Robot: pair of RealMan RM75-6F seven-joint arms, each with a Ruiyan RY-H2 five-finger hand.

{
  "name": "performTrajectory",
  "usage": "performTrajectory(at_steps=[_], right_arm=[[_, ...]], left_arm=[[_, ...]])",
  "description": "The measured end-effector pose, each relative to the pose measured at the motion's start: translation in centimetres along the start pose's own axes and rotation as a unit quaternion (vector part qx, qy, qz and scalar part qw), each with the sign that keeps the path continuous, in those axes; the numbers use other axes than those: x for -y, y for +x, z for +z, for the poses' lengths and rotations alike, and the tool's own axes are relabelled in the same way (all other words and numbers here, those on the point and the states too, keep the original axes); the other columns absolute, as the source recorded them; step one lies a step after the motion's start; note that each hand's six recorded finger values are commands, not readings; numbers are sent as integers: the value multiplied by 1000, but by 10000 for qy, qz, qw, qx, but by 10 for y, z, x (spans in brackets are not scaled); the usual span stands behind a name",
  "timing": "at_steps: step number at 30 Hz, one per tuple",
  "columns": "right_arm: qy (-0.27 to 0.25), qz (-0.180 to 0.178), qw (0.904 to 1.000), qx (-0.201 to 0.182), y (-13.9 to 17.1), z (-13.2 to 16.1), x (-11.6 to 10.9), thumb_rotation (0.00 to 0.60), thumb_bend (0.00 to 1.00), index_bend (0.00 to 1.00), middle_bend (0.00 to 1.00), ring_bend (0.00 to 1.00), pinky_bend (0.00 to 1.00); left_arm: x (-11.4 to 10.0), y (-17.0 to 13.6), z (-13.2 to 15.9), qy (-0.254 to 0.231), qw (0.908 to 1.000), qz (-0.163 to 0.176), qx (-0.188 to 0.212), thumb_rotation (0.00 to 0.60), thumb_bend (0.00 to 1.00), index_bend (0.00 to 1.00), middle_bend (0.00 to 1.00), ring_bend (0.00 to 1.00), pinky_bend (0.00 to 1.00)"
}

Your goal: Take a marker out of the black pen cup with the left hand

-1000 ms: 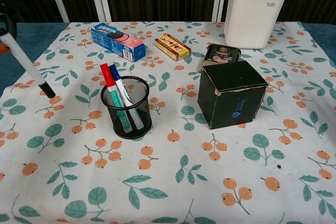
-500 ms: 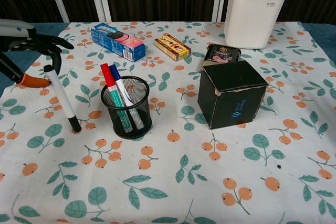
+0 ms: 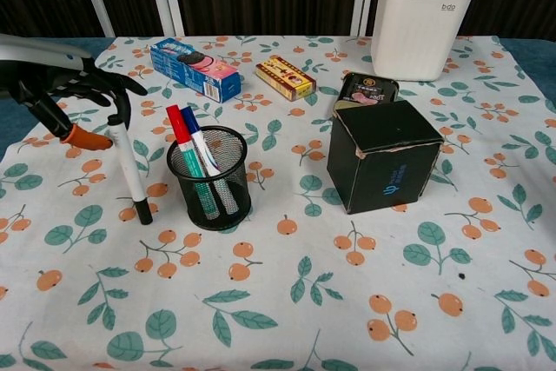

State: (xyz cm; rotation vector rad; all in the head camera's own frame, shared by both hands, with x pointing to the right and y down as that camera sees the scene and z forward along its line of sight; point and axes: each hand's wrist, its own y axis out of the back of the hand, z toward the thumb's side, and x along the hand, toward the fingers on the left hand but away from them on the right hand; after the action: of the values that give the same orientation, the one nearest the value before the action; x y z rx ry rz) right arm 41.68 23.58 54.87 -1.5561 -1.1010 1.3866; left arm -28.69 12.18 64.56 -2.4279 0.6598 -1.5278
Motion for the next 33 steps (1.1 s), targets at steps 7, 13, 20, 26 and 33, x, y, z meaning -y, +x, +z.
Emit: performTrajectory(at_steps=[7,13,20,26,33], right_arm=[[-4,5,10000,-4,0,0,0,600,134,80,0,0,169],[-5,14,10000,-3,0,0,0,600,134,81,0,0,169],[1,-4,10000,-14,0,1,0,600,134,81,0,0,169],[-5,-49,10000,-57,0,2,-2,600,134,81,0,0,169],[21,-101,9998,-170,0,4,-3,600,132,80,0,0,169]], left_arm=[[-9,3,3,242,9994,238,-78,600,161,261,0,0,0],[-44,-11,8,260,9925,1196,-24,600,161,243,0,0,0],[-90,-41,-14,822,9606,2621,-414,600,161,243,0,0,0],[-85,-81,-46,1411,9298,3293,-848,600,161,242,0,0,0],[-19,-127,-89,1400,9392,2976,-991,600,192,224,0,0,0]])
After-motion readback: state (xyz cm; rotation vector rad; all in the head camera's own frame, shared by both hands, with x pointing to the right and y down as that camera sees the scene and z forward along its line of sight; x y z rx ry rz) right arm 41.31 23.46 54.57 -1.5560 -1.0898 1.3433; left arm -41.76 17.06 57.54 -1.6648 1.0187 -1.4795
